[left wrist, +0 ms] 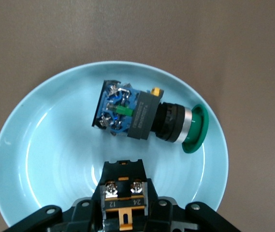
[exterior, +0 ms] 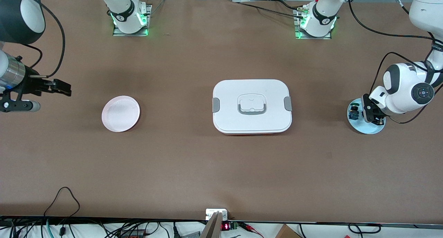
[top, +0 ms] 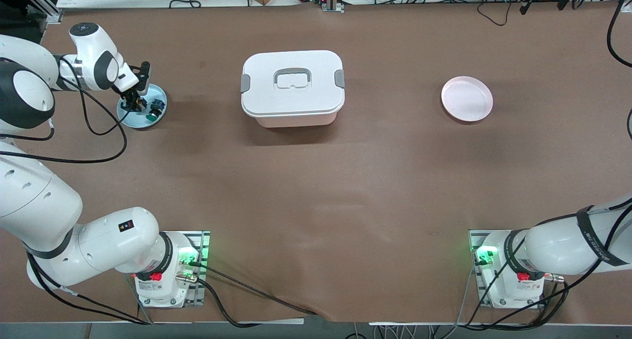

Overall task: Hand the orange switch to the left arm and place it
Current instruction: 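Carry the switch with the left gripper over the light-blue dish, then lower the switch into the blue dish and open the left gripper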

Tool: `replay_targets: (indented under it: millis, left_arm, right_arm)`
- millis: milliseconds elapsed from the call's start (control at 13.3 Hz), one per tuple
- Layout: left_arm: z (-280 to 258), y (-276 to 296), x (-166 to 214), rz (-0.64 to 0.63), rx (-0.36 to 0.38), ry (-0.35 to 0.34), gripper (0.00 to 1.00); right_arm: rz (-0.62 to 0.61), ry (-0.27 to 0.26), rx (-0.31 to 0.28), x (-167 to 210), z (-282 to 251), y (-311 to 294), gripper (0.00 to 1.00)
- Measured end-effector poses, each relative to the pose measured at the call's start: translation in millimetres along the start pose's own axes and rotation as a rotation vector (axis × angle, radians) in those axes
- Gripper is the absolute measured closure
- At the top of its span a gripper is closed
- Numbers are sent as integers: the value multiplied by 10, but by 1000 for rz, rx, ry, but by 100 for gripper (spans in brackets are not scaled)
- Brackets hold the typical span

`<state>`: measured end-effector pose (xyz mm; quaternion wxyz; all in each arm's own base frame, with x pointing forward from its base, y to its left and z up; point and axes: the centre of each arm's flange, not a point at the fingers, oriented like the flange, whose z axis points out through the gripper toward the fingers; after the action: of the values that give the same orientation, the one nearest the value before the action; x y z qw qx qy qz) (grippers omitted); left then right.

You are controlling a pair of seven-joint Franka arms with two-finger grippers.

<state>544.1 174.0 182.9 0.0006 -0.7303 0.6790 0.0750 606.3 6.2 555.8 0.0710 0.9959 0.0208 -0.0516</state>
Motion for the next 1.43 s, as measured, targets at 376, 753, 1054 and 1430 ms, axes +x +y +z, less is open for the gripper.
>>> replay_targets:
  millis: [376, 753, 1054, 1430]
  left_arm:
    - [-29, -12, -141, -16, 16, 5, 42]
    - [-230, -89, -132, -9, -4, -1, 0]
    - [-962, -263, -192, -42, -123, -20, 0]
    - [-2062, -418, 175, -316, -265, -65, 0]
  right_arm:
    - [44, -58, 46, -67, 45, 151, 0]
    - [68, 11, 84, -95, 373, 288, 0]
    - [59, 4, 88, -302, 11, 268, 0]
    - [42, 12, 92, -303, -53, 189, 0]
